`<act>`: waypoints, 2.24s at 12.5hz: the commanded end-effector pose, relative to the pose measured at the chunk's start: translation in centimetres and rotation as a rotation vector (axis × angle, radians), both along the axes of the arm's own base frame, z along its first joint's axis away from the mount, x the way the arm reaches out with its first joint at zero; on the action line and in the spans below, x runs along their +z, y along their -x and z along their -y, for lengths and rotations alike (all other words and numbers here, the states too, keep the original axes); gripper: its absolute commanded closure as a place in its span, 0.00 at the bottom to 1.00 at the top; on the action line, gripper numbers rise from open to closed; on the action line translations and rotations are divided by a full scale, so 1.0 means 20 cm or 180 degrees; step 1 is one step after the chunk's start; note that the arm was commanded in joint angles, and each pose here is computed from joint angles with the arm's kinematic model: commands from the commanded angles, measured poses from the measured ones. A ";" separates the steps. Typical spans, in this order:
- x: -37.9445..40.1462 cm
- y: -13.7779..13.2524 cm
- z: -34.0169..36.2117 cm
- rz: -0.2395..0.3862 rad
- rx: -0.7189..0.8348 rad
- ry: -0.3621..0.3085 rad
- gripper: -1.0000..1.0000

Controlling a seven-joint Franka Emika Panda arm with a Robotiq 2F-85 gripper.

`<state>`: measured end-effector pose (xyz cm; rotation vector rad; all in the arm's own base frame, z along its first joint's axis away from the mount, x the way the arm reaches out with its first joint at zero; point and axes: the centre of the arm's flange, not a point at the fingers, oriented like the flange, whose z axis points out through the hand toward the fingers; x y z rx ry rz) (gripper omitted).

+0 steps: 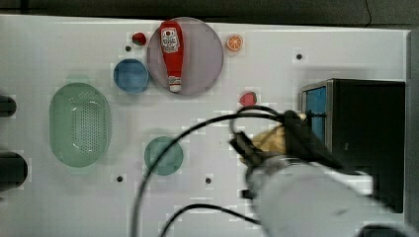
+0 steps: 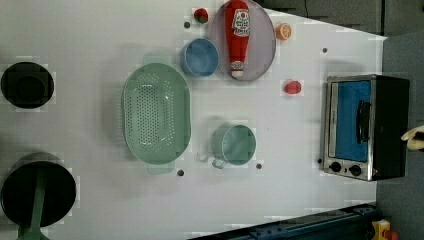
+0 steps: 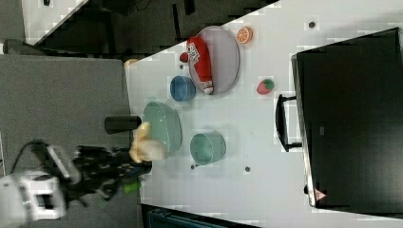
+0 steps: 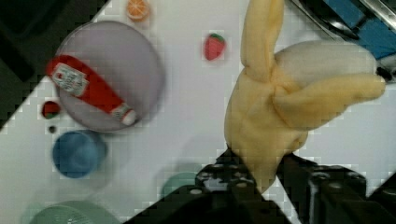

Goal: Pick banana from table and place on oven.

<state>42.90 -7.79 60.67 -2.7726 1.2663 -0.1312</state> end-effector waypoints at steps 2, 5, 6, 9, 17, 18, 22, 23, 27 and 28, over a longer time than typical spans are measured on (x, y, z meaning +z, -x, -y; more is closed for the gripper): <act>-0.35 -0.01 0.64 -0.0311 0.0169 -0.0050 0.75; -0.53 -0.03 1.05 -0.0120 0.0618 0.0169 0.75; -0.58 -0.03 1.16 -0.0074 0.0765 0.0299 0.75; -0.68 -0.06 1.43 -0.0157 0.1099 0.0584 0.75; -0.79 -0.15 1.55 -0.0400 0.1362 0.0679 0.40; -0.78 -0.15 1.55 -0.0389 0.1363 0.0693 0.28; -0.65 -0.21 1.51 -0.0251 0.1435 0.0794 0.00; -0.57 -0.23 1.47 -0.0222 0.1479 0.0792 0.00; -0.22 -0.24 1.13 -0.0317 0.1265 0.0385 0.00; -0.14 -0.25 0.99 -0.0360 0.1049 0.0279 0.00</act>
